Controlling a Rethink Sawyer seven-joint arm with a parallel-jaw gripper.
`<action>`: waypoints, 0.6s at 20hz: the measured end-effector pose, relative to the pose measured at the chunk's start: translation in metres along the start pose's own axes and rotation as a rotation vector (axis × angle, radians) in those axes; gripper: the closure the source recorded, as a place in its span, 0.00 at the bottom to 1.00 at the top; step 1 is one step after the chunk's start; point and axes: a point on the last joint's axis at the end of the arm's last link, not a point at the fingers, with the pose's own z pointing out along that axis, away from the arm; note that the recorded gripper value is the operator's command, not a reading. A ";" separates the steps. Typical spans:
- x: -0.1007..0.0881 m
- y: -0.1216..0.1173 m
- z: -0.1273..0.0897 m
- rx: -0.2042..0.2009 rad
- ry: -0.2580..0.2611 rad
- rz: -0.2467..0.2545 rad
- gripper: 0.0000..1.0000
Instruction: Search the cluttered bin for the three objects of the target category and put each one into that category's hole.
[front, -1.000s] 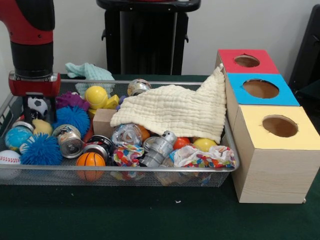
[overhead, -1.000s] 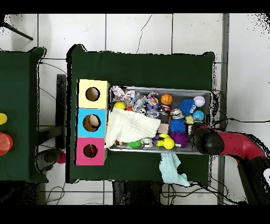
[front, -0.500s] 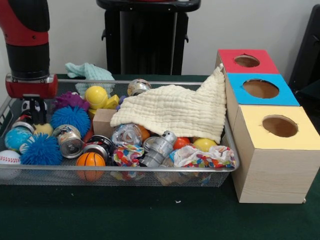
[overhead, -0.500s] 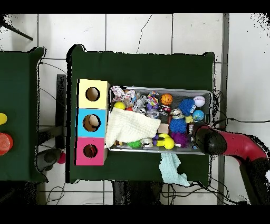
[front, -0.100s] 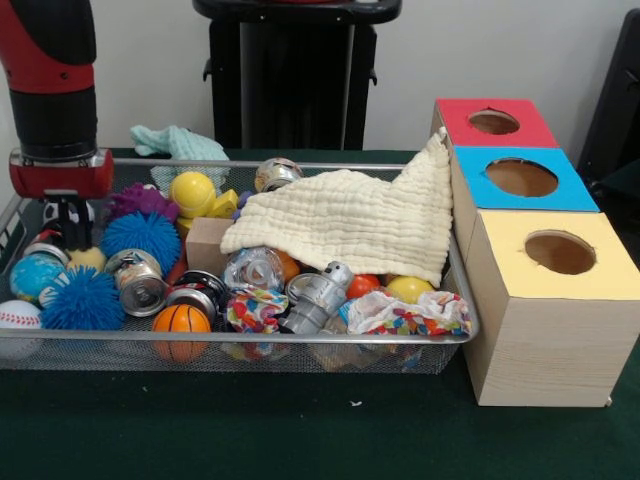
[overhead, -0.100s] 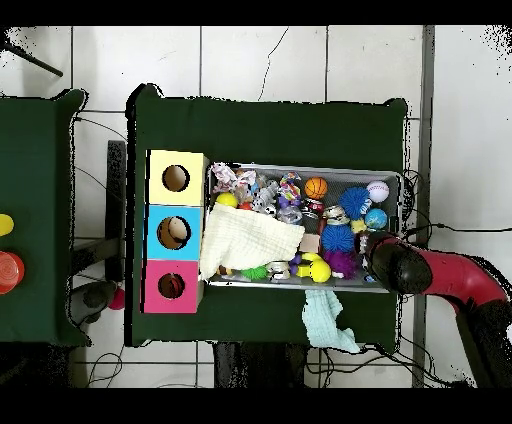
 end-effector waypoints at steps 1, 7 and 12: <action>0.000 0.000 0.000 0.000 0.000 0.000 0.00; -0.001 0.000 0.000 -0.001 -0.002 -0.001 0.00; -0.001 0.001 0.000 -0.001 -0.002 -0.001 0.00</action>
